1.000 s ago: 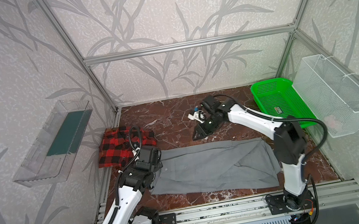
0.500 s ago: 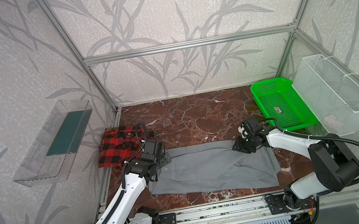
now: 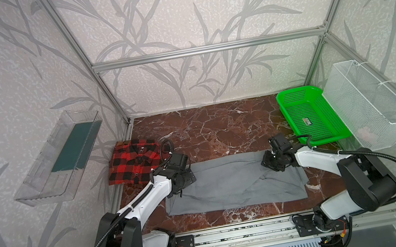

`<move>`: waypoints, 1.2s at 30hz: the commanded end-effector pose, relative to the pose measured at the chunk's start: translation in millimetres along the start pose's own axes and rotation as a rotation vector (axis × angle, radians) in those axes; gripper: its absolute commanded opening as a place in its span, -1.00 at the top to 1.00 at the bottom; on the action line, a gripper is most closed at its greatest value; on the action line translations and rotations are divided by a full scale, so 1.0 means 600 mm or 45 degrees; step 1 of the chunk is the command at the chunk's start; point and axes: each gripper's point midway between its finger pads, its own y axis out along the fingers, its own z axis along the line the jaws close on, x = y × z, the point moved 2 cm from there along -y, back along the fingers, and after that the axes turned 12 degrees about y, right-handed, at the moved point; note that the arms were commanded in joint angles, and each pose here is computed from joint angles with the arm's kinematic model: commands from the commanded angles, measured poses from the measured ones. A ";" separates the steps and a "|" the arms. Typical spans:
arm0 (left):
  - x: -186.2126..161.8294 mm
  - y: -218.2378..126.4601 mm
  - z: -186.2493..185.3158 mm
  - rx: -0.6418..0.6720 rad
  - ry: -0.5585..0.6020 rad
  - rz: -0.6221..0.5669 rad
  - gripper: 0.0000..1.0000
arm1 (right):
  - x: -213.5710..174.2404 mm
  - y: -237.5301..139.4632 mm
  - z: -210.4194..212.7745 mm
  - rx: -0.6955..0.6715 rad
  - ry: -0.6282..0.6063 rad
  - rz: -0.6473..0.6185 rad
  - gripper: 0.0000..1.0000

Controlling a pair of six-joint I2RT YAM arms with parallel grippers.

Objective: Fold and stack the long sleeve shirts

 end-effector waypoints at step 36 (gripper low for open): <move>-0.057 -0.135 -0.049 -0.036 0.200 -0.395 -0.98 | -0.029 -0.025 0.281 0.246 -0.717 0.141 0.29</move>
